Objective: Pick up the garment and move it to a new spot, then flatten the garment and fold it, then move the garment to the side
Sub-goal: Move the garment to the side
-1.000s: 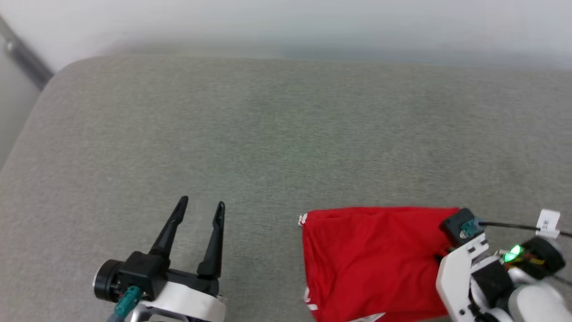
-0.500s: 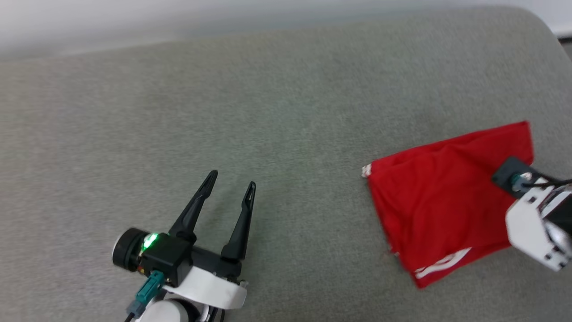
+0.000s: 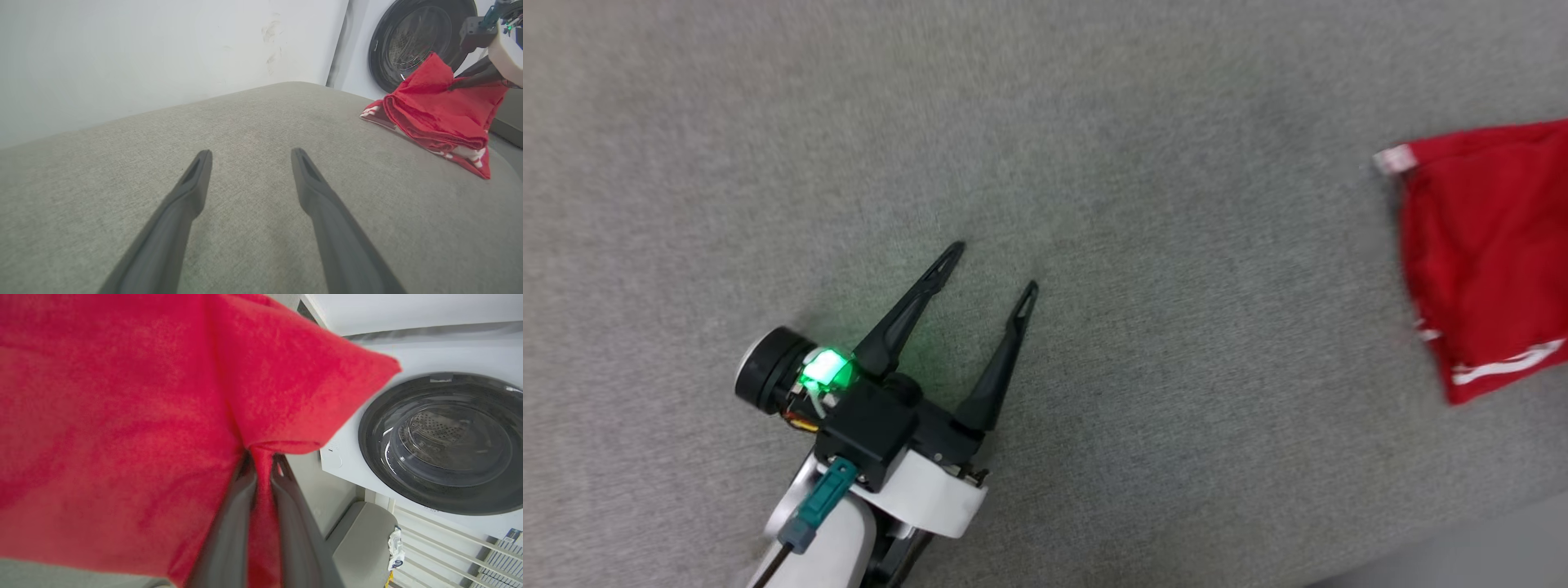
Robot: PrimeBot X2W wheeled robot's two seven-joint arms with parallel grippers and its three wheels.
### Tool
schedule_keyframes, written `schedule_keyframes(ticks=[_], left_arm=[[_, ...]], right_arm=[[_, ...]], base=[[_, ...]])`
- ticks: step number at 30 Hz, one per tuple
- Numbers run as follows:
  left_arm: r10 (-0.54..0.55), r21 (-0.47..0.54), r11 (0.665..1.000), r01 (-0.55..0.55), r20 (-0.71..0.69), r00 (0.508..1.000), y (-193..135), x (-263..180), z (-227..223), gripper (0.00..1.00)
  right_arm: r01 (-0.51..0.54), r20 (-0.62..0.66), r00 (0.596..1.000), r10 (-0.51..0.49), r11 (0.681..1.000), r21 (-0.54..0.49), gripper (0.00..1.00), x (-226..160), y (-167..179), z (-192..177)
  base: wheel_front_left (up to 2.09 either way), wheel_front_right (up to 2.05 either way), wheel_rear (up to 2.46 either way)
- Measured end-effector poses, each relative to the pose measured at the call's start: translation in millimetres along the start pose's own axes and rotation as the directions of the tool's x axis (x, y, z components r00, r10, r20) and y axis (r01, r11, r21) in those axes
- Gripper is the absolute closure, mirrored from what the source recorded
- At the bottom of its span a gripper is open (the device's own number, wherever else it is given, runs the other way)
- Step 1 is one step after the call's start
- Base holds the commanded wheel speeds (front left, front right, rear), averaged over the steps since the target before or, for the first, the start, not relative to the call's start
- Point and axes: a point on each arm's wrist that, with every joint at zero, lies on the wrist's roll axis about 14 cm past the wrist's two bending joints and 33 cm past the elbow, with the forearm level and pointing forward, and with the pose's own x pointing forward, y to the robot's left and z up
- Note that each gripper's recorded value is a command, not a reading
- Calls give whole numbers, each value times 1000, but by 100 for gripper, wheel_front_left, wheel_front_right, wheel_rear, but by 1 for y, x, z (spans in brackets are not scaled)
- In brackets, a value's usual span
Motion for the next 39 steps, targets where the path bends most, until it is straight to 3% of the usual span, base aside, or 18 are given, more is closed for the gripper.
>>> schedule_keyframes(ticks=[5,15,16,17,18,25,29,35,39], left_arm=[[-4,-21,1000,4,-8,1000,6,3,-15,0],[42,-19,999,-43,-36,998,23,-5,-26,0],[42,-19,999,-43,-36,998,23,-5,-26,0],[52,-12,999,-52,-33,998,26,-6,-23,0],[52,-12,999,-52,-33,998,26,-6,-23,0],[115,-14,993,-114,4,993,30,-12,3,0],[223,-96,972,-217,64,973,39,-22,32,0],[324,-14,946,-325,132,937,56,-54,76,0],[400,32,911,-411,178,899,67,-82,103,0]], right_arm=[[59,-100,993,-58,998,13,100,21,-23,-34],[98,-94,992,-89,991,89,100,51,-24,-30],[98,-94,992,-89,991,89,69,51,-24,-30],[109,-78,992,-102,990,90,10,50,-26,-25],[109,-78,992,-102,990,90,0,50,-26,-25],[157,5,987,-159,980,123,0,30,-43,-2],[190,137,965,-225,955,228,0,5,-61,29],[109,406,857,-318,881,460,0,-44,-62,87],[-15,572,724,-385,820,572,0,-90,-52,129]], base=[[0,0,0],[0,0,0],[0,0,0],[0,0,0],[0,0,0],[0,0,0],[0,0,0],[0,0,0],[0,0,0]])
